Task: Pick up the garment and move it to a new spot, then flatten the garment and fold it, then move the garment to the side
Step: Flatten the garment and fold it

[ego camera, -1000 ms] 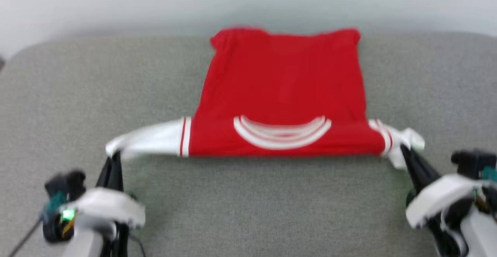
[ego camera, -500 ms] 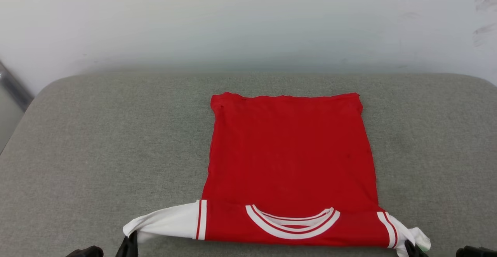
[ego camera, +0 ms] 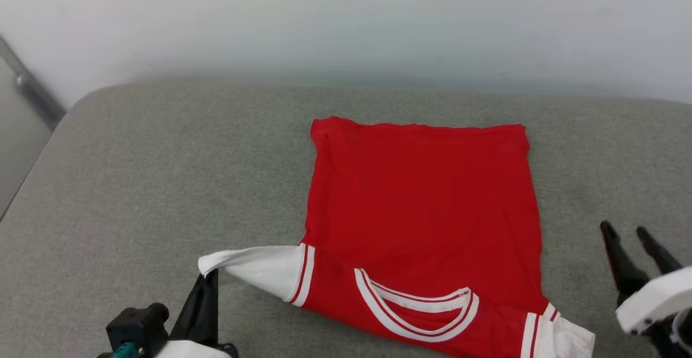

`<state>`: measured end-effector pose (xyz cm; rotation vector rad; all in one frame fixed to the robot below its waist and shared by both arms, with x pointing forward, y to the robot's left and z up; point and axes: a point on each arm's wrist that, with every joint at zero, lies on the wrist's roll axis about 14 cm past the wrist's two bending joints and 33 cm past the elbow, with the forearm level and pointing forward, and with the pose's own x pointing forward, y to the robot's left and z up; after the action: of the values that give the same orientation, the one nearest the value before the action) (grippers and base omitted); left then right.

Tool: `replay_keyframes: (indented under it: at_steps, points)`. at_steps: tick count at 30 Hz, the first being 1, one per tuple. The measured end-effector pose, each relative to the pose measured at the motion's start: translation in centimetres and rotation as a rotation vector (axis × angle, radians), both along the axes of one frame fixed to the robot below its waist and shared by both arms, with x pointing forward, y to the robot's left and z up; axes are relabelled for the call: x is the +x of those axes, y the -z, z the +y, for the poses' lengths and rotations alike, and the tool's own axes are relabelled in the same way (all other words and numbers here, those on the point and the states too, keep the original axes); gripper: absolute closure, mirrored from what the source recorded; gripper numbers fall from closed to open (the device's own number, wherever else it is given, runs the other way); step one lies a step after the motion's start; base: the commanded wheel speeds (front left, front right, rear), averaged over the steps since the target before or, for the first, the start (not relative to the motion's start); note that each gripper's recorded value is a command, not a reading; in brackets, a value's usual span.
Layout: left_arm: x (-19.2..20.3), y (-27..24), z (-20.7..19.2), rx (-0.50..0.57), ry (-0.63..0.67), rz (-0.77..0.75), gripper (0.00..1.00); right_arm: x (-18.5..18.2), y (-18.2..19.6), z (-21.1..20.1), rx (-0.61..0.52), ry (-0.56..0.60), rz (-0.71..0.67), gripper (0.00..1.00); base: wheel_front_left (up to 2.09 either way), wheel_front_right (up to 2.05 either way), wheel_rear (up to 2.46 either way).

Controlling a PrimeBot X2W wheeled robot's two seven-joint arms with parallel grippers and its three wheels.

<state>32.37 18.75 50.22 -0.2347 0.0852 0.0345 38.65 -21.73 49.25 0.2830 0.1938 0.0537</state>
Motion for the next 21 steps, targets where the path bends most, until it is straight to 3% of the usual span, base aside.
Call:
replay_keyframes:
  at_steps: [9, 12, 21]
  points:
    - [2.8, -2.3, -1.5, 0.002, 0.033, -0.098, 1.0, 9.3, 2.2, -2.0, -0.012, -0.041, 0.251, 0.0, 0.0, 0.0, 0.0]
    - [4.0, -2.2, -1.9, -0.013, 0.029, -0.113, 1.0, 12.6, 5.1, -1.1, -0.042, -0.104, 0.432, 0.0, 0.0, 0.0, 0.0]
    - [6.1, 0.5, -1.4, -0.01, 0.005, -0.062, 1.0, 19.0, 9.2, 2.0, -0.067, -0.188, 0.613, 0.0, 0.0, 0.0, 0.0]
